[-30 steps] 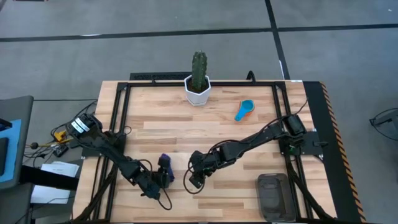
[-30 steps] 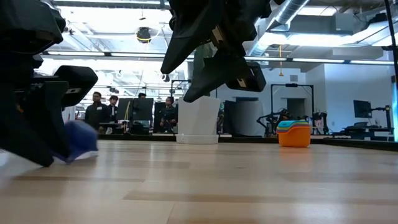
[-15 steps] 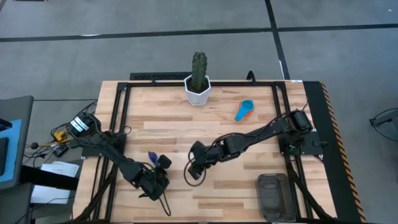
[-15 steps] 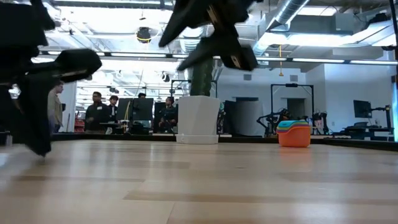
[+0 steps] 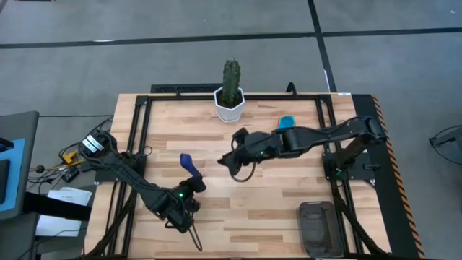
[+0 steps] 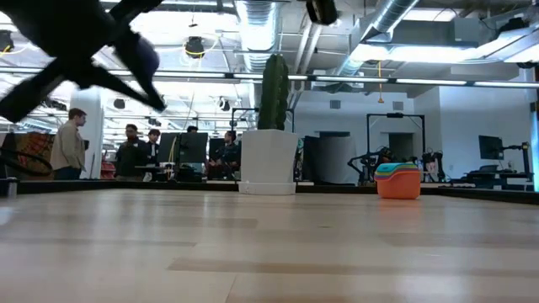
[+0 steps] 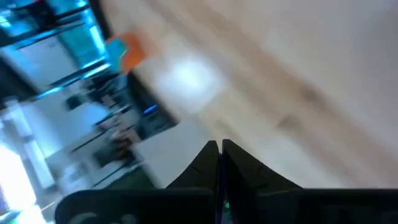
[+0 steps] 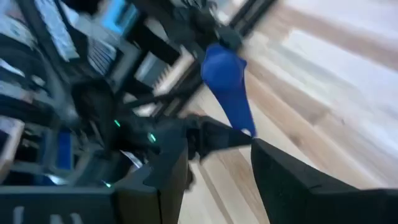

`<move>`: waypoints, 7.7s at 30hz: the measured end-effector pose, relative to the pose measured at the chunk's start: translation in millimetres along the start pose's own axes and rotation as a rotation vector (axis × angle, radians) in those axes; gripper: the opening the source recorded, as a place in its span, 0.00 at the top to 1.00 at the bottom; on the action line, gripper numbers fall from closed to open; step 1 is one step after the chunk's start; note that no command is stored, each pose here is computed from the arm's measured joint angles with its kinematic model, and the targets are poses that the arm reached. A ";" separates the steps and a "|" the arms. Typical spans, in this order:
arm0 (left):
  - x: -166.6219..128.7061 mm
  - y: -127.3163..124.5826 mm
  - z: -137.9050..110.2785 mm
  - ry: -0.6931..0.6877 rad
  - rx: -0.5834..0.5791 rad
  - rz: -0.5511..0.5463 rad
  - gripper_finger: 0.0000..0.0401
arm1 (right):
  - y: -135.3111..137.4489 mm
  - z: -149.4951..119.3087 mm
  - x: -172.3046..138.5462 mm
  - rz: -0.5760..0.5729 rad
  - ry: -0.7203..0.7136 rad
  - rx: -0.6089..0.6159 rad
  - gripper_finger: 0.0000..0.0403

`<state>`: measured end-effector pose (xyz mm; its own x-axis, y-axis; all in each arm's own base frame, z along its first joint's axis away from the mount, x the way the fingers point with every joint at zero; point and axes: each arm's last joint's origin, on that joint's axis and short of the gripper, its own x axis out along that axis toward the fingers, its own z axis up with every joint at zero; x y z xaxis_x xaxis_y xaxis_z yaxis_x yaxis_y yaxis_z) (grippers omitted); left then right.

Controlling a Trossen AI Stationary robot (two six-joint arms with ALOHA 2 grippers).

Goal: Nest measuring cups in basket
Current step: Stack the violet measuring cup on top of the light blue measuring cup

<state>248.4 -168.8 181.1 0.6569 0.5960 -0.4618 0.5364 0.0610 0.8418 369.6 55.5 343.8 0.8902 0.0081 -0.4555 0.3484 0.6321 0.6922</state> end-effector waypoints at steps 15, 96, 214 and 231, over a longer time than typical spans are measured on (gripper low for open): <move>12.0 9.5 -6.4 0.126 0.152 0.094 1.00 | -3.8 21.4 -2.2 0.068 -0.050 -0.132 0.39; 12.2 88.8 5.6 0.054 -1.204 0.529 0.71 | -53.4 61.2 4.1 0.110 0.167 -0.069 0.92; 83.6 137.7 -224.7 -1.007 -2.288 -0.267 1.00 | -91.9 76.3 -62.8 -0.153 -0.509 -0.028 0.76; 145.2 127.3 -224.3 -1.130 -2.284 -0.497 1.00 | -106.8 70.6 -61.0 -0.281 -0.431 0.006 0.98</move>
<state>293.2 105.2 283.9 0.9942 -0.0477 0.0959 0.1021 0.6932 -0.7135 298.8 -67.1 337.2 0.8018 -0.4823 -0.3528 0.5919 0.5599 0.5798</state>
